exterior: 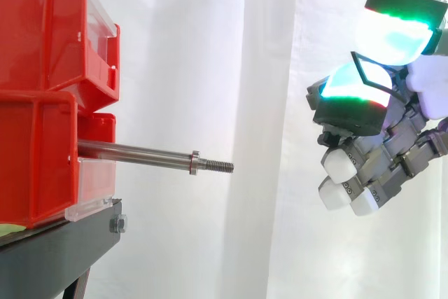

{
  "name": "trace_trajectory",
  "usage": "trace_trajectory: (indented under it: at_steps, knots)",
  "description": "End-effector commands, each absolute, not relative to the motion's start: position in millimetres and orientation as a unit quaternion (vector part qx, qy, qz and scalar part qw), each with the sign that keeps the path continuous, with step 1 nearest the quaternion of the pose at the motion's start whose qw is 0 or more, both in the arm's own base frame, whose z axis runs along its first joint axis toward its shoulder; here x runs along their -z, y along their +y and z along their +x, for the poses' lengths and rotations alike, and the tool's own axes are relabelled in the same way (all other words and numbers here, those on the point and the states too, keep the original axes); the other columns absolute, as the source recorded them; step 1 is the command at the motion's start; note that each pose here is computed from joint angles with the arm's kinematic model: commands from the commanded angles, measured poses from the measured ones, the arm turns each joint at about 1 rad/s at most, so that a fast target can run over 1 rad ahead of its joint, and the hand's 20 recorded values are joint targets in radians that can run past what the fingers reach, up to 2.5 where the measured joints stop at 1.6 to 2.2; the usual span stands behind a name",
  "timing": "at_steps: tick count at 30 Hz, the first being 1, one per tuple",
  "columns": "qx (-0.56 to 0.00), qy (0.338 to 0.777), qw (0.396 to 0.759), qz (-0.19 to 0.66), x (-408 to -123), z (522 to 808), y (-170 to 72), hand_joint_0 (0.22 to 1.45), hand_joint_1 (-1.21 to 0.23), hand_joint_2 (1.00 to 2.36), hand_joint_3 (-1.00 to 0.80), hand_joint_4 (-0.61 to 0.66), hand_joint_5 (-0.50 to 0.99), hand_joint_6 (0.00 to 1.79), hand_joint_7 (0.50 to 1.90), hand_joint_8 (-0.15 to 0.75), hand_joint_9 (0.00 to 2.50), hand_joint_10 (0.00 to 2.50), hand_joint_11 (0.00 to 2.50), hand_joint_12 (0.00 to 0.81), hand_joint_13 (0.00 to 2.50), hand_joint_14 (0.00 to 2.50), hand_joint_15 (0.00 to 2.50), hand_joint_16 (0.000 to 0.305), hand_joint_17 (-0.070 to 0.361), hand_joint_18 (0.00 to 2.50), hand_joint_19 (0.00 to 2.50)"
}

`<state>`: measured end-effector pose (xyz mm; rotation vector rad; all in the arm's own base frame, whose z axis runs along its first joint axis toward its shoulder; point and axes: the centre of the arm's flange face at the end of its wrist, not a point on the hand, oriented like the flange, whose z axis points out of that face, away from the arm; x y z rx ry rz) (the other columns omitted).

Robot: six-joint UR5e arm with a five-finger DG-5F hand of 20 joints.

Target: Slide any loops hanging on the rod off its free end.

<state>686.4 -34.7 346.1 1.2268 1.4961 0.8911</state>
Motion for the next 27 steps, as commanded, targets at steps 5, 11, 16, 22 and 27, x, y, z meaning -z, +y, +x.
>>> trace_trajectory:
  at_steps: [5,11,16,22,27]
  knots:
    - [-0.365,0.614,0.485,0.504,-346.3,686.3,-36.0,0.63,-0.73,1.01,-0.44,0.02,-0.19,0.81,1.19,0.226,0.74,0.0,0.11,0.22,0.61,0.0,0.0,0.035,0.08,0.51,0.12]
    - [-0.364,0.615,0.486,0.503,-345.3,686.6,-35.2,0.65,-0.71,1.0,-0.49,0.02,-0.19,0.82,1.15,0.178,0.77,0.0,0.12,0.215,0.61,0.0,0.0,0.035,0.08,0.51,0.11]
    - [-0.364,0.615,0.487,0.502,-345.5,687.0,-35.1,0.65,-0.71,1.0,-0.49,0.03,-0.19,0.81,1.17,0.164,0.78,0.0,0.12,0.207,0.6,0.0,0.0,0.035,0.079,0.51,0.1]
    - [-0.364,0.617,0.487,0.5,-345.5,687.1,-31.9,0.65,-0.69,1.0,-0.5,0.06,-0.19,0.82,1.19,0.203,0.81,0.0,0.11,0.201,0.59,0.0,0.0,0.034,0.078,0.49,0.09]
    - [-0.367,0.616,0.488,0.497,-346.0,688.1,-30.6,0.65,-0.69,1.0,-0.5,0.07,-0.19,0.82,1.2,0.23,0.82,0.0,0.09,0.195,0.58,0.0,0.0,0.034,0.076,0.48,0.07]
